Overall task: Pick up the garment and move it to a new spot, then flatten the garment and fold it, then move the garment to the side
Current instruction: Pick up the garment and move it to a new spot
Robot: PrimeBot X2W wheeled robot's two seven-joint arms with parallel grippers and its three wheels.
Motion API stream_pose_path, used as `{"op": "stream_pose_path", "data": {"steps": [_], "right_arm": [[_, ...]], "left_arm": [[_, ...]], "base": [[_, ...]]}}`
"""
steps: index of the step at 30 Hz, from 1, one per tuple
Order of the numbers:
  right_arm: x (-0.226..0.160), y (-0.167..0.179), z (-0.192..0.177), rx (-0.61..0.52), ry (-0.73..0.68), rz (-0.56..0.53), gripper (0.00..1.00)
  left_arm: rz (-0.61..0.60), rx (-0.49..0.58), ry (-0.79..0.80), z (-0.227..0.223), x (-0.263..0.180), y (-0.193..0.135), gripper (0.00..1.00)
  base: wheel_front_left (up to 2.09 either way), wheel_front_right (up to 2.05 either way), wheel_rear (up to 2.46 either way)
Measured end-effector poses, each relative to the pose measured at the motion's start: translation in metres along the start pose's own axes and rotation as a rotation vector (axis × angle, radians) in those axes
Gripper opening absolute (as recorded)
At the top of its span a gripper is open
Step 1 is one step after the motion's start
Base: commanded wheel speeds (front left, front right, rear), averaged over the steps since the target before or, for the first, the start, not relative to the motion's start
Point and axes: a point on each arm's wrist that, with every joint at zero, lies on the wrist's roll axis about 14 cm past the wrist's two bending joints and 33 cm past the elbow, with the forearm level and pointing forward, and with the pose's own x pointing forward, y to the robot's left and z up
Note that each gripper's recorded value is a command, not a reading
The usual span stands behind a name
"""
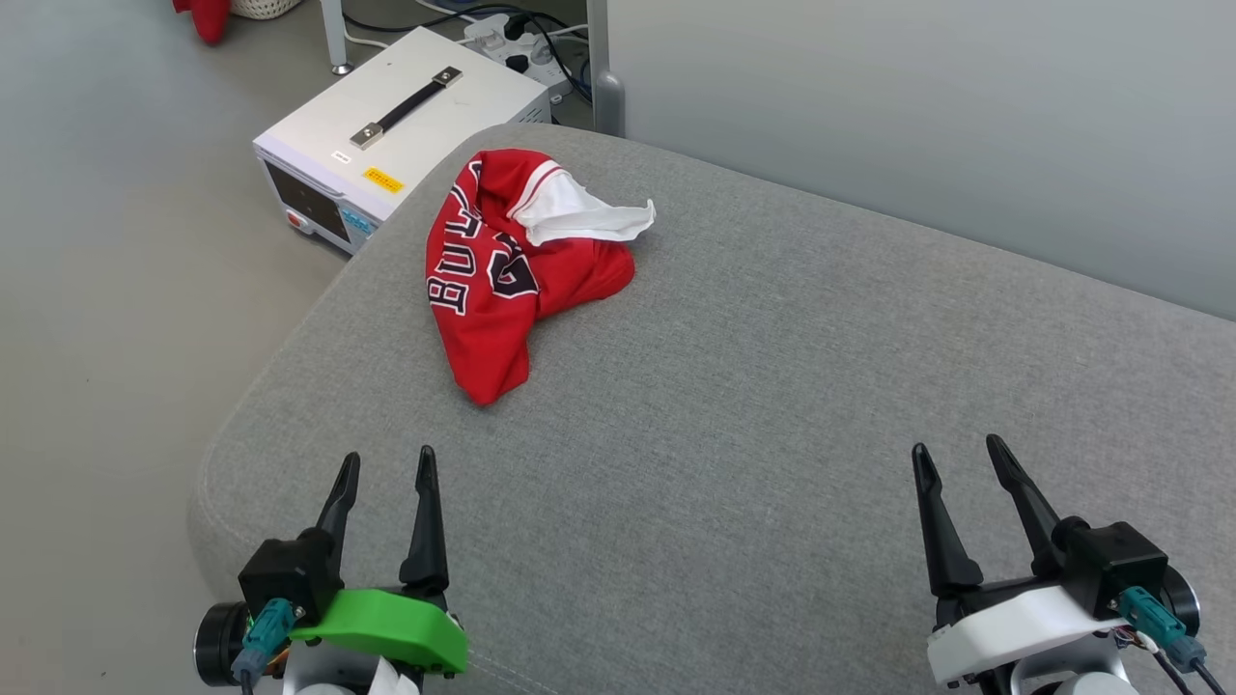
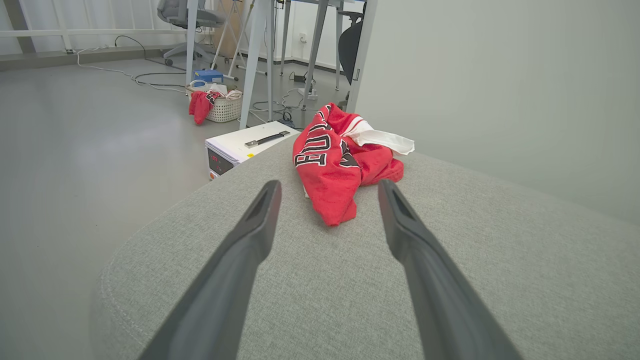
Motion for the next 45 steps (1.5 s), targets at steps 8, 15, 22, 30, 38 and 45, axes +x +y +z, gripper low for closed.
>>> {"op": "stream_pose_path", "data": {"steps": [8, 15, 22, 30, 38, 45], "right_arm": [[-0.001, -0.001, -0.001, 0.002, 0.003, -0.002, 1.00], [-0.003, -0.008, -0.006, 0.002, 0.013, -0.020, 1.00], [0.004, -0.023, -0.016, -0.024, 0.026, -0.043, 1.00], [0.012, -0.052, -0.037, -0.033, 0.054, -0.090, 1.00], [0.009, -0.088, -0.058, -0.031, 0.090, -0.169, 1.00], [-0.006, -0.115, -0.079, -0.029, 0.145, -0.245, 1.00]], "left_arm": [[-0.015, 0.000, 0.009, -0.003, 0.001, -0.003, 1.00], [-0.056, -0.038, 0.003, -0.001, 0.009, -0.014, 1.00], [-0.130, -0.015, 0.061, -0.018, 0.047, -0.031, 1.00], [-0.286, 0.170, 0.187, -0.025, 0.142, -0.052, 1.00], [-0.378, 0.290, 0.503, -0.058, 0.214, -0.067, 1.00], [-0.408, 0.367, 0.691, -0.101, 0.244, -0.074, 1.00]], "base": [[0.00, 0.00, 0.00], [0.00, 0.00, 0.00], [0.00, 0.00, 0.00], [0.00, 0.00, 0.00], [0.00, 0.00, 0.00], [0.00, 0.00, 0.00]]}}
